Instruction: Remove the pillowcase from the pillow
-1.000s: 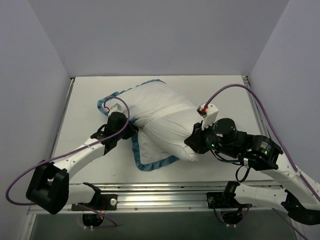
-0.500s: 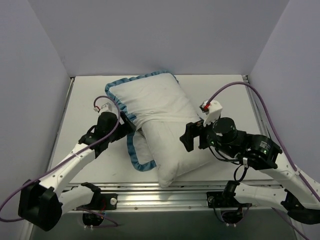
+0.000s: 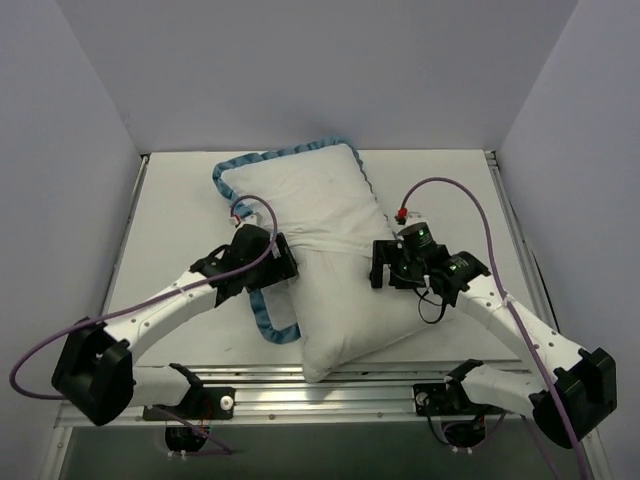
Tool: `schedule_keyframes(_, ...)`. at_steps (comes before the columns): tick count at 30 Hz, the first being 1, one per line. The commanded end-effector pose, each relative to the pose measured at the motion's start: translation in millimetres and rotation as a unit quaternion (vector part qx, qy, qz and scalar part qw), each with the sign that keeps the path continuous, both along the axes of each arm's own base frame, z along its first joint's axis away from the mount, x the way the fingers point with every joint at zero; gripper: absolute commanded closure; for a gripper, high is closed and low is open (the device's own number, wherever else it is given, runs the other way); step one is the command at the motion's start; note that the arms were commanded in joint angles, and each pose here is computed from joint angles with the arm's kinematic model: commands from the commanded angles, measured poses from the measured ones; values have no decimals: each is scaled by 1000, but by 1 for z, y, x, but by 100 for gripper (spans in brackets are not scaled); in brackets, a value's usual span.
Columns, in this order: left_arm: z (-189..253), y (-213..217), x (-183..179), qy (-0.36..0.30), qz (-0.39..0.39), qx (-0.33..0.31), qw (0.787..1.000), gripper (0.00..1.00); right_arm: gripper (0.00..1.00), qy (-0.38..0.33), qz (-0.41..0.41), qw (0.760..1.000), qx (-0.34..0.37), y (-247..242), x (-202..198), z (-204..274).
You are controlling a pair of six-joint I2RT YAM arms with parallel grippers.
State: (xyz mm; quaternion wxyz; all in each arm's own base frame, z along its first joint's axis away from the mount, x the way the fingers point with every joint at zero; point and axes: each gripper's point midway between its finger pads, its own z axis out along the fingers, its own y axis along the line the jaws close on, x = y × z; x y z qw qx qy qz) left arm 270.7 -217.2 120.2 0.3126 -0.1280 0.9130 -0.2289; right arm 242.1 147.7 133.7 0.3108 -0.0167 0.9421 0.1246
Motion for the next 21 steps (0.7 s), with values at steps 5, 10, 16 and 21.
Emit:
schedule_keyframes(5,56,-30,94,-62,-37,-1,997,6,18,2,186,965,185,136,-61,27)
schedule_keyframes(10,109,-8,102,-107,-36,33,993,6,18,-46,169,967,186,142,-43,55)
schedule_keyframes(16,163,27,62,-173,-49,101,978,6,16,-129,100,974,156,112,-16,95)
schedule_keyframes(21,164,-13,5,-235,-195,157,939,6,13,-147,0,980,136,59,2,96)
